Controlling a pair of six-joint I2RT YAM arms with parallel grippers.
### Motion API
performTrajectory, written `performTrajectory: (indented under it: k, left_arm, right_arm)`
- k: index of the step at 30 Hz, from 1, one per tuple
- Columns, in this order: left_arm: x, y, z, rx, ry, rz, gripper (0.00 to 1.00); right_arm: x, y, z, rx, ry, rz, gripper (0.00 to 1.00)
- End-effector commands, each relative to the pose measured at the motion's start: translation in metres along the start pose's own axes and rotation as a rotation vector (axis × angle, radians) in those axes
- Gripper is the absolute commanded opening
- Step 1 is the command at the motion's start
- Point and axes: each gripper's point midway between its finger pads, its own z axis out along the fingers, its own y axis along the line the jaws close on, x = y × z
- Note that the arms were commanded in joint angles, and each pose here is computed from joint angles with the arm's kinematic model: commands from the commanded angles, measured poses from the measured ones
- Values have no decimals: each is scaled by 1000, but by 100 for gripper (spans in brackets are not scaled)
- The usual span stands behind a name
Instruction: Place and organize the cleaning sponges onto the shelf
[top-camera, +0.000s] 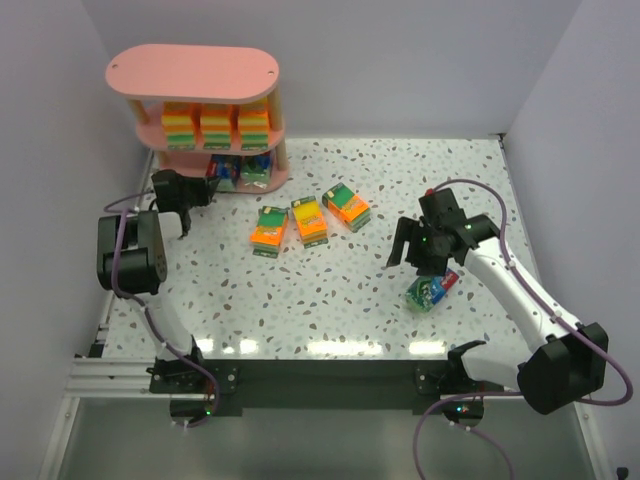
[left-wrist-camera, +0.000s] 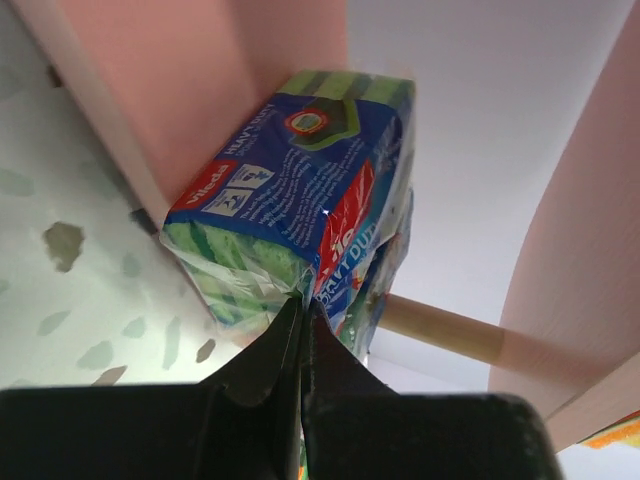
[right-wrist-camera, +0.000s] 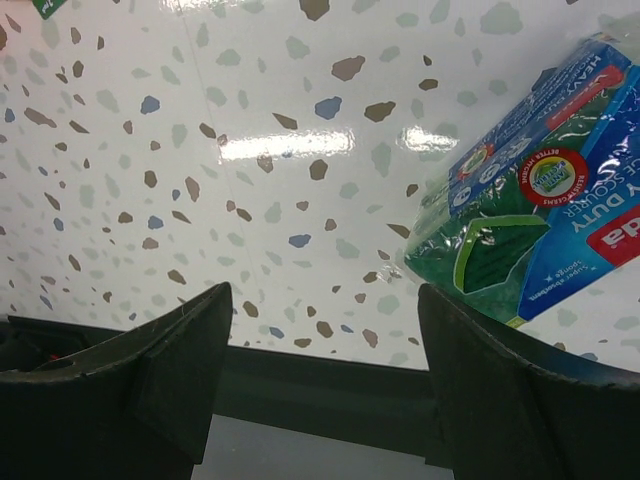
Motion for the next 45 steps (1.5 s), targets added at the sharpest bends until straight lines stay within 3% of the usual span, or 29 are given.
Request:
performTrajectory:
  k: [1,15,26,28,34,39,45]
  left_arm:
    - [-7,-50,9,154,-38,23,0]
    - [2,-46,26,135,-27,10,0]
    - [3,-57,4,113,-67,18,35]
    - [4,-58,2,115,-61,18,50]
    - [9,-65,-22,138,-71,19,70]
    - [20,-87,-57,204,-49,74,82]
    - [68,-77,-107,207,85,195,85]
  right_arm:
    - [-11,1,-8,8,-34,-5,78]
    - [-11,1,-1,8,-30,-12,79]
    - [-9,2,3,-8,-23,-19,79]
    - [-7,1,4,-10,-21,-22,79]
    - [-5,0,1,-13,-32,-23,79]
    - [-7,-3,2,-1,-37,-43,81]
    - [-23,-59,4,264,-35,45,93]
